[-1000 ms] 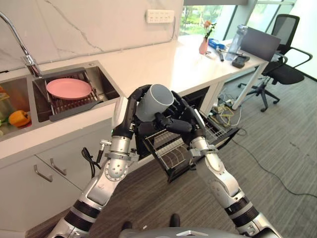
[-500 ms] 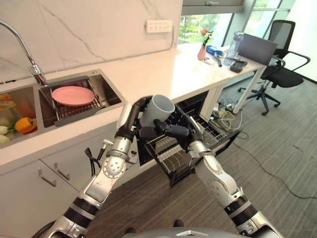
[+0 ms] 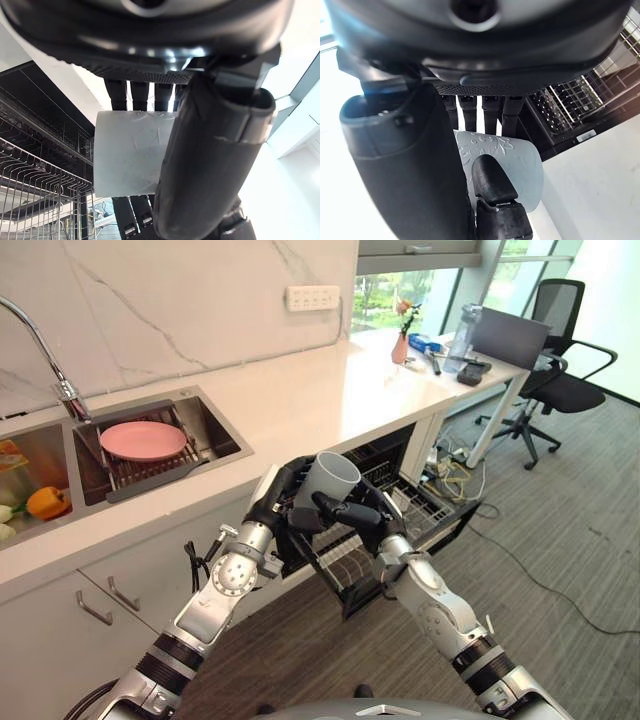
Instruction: Place the dishes in the dishwasher.
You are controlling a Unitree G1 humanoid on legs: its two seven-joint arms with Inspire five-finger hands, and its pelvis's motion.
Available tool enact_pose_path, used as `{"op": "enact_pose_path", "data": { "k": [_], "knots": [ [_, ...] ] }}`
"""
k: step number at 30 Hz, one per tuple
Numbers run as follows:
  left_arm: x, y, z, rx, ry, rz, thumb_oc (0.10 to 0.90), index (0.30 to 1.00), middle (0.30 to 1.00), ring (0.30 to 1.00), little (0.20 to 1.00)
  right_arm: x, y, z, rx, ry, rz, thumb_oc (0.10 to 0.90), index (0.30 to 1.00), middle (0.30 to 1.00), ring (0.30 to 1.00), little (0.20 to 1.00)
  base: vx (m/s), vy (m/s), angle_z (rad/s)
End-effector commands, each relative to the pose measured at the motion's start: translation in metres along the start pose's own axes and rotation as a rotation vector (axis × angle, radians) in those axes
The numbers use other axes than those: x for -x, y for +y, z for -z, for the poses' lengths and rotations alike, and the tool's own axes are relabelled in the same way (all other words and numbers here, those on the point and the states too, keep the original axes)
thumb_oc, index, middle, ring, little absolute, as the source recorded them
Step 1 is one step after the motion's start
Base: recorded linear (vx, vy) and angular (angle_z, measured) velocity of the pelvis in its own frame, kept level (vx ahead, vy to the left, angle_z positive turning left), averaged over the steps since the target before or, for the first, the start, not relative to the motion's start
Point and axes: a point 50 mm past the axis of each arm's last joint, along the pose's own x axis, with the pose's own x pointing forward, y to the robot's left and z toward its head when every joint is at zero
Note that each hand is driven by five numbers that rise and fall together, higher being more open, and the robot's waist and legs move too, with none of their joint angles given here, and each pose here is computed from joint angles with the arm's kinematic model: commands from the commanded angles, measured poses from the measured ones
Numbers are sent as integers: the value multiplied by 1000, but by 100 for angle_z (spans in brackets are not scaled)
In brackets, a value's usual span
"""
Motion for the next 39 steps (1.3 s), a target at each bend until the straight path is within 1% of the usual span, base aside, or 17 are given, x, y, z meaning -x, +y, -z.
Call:
{"op": "enact_pose_path", "data": {
  "k": [1,2,3,4,5,7,11,16,18,24,25,30,32,33,35,36,39],
  "knots": [
    [4,-71,-109,36,-577,328,400,300,300,300,300,-21,112,-83,-161,-365,-430,400,300,300,300,300,0,0,0],
    [3,-69,-107,38,-570,309,400,300,300,300,300,-20,110,-83,-201,-369,-418,400,300,300,300,300,0,0,0],
    [4,-68,-105,43,-561,292,450,375,375,375,375,-19,108,-82,-261,-371,-410,400,300,300,300,300,0,0,0],
    [4,-65,-104,45,-554,276,576,564,564,564,564,-17,107,-83,-290,-379,-410,400,300,300,300,300,0,0,0],
    [5,-63,-102,44,-550,262,800,900,900,900,900,-16,104,-83,-315,-387,-409,400,300,300,300,300,0,0,0],
    [6,-61,-99,43,-538,249,800,900,900,900,900,-14,100,-84,-333,-403,-397,400,300,300,300,300,2,-8,2],
    [11,-40,-83,30,-478,100,800,900,900,900,900,-6,84,-87,-444,-466,-330,400,300,300,300,300,14,-14,7],
    [20,-16,-59,11,-388,-37,800,900,900,900,900,2,69,-89,-585,-520,-297,400,300,300,300,300,18,-14,9],
    [26,-8,-50,4,-350,-79,800,900,900,900,900,5,63,-93,-604,-552,-289,400,300,300,300,300,14,-13,7],
    [38,5,-32,18,-267,-155,800,900,900,900,900,9,50,-99,-617,-611,-256,400,300,300,300,300,12,-3,5],
    [42,11,-28,29,-244,-198,800,900,900,900,900,10,46,-101,-608,-629,-239,400,300,300,300,300,17,-5,7],
    [48,17,-16,64,-181,-266,800,900,900,900,900,12,29,-110,-500,-687,-162,400,300,300,300,300,4,-2,6],
    [57,19,2,65,-85,-282,800,900,900,900,900,8,4,-111,-197,-637,-43,400,300,300,300,300,-8,-5,13],
    [61,20,11,32,-41,-276,800,900,900,900,900,6,-10,-115,-2,-604,14,400,300,300,300,300,-4,-7,17],
    [67,25,20,-54,2,-262,800,900,900,900,900,-1,-30,-112,234,-491,104,400,300,300,300,300,-9,-2,18],
    [71,27,30,-65,51,-273,800,900,900,900,900,-4,-39,-108,337,-409,150,400,300,300,300,300,-18,-1,10],
    [81,22,50,19,170,-331,800,900,900,900,900,-11,-62,-99,538,-258,272,400,300,300,300,300,0,0,0]
  ]
}}
